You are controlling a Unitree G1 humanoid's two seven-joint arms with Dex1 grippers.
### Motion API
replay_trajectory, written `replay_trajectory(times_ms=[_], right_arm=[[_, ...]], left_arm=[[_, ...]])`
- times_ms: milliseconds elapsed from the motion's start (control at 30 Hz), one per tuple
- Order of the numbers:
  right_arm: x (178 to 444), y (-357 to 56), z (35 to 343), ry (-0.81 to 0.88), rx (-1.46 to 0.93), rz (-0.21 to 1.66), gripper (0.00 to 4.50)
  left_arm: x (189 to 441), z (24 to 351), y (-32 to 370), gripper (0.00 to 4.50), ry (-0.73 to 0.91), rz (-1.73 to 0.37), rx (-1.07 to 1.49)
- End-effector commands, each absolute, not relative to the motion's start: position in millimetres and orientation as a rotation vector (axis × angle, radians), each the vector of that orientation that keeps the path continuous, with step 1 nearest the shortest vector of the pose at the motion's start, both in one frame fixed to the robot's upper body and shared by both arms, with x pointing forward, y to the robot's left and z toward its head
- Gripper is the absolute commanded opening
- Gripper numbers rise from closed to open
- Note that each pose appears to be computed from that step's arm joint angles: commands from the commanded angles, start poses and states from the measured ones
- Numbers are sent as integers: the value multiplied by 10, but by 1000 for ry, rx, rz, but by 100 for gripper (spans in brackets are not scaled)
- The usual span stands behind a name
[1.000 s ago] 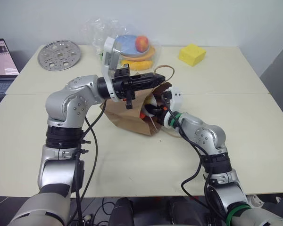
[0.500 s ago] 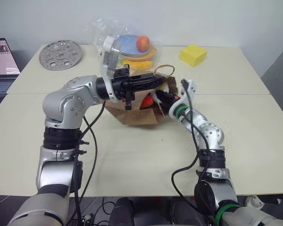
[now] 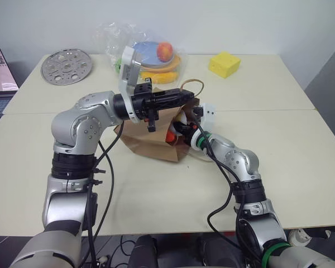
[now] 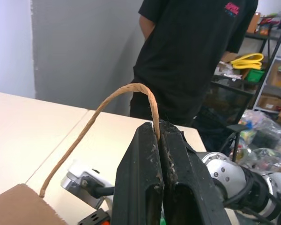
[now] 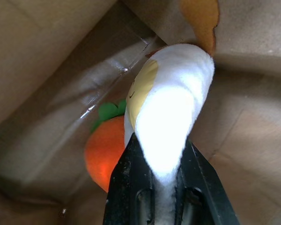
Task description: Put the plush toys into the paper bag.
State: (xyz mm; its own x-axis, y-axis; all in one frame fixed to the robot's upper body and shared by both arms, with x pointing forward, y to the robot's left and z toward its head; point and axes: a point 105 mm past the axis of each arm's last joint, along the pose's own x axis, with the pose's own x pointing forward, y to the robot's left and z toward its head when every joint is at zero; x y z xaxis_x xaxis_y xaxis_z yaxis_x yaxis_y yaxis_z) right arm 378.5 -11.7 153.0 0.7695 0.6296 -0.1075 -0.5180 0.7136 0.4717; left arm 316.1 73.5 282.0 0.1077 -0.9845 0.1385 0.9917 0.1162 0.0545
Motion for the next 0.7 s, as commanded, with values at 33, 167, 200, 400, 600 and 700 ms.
replay_trajectory(times_ms=[33,167,200,400,600,700], right_arm=[[3694,-119,1737,192,420,708,165],[3617,-188,1755,182,361,724,315],[3595,-226,1771,177,338,725,351],[3542,-498,1840,142,132,677,447],[3476,-663,1926,127,135,659,447],[3438,-817,2006,109,174,621,447]], left_arm=[[3142,2896,737,0,-196,-1457,-26],[3155,2885,738,0,-199,-1451,-23],[3161,2884,740,0,-200,-1449,-22],[3184,2884,742,0,-208,-1443,-23],[3201,2893,734,0,-219,-1440,-30],[3214,2886,731,0,-220,-1437,-28]])
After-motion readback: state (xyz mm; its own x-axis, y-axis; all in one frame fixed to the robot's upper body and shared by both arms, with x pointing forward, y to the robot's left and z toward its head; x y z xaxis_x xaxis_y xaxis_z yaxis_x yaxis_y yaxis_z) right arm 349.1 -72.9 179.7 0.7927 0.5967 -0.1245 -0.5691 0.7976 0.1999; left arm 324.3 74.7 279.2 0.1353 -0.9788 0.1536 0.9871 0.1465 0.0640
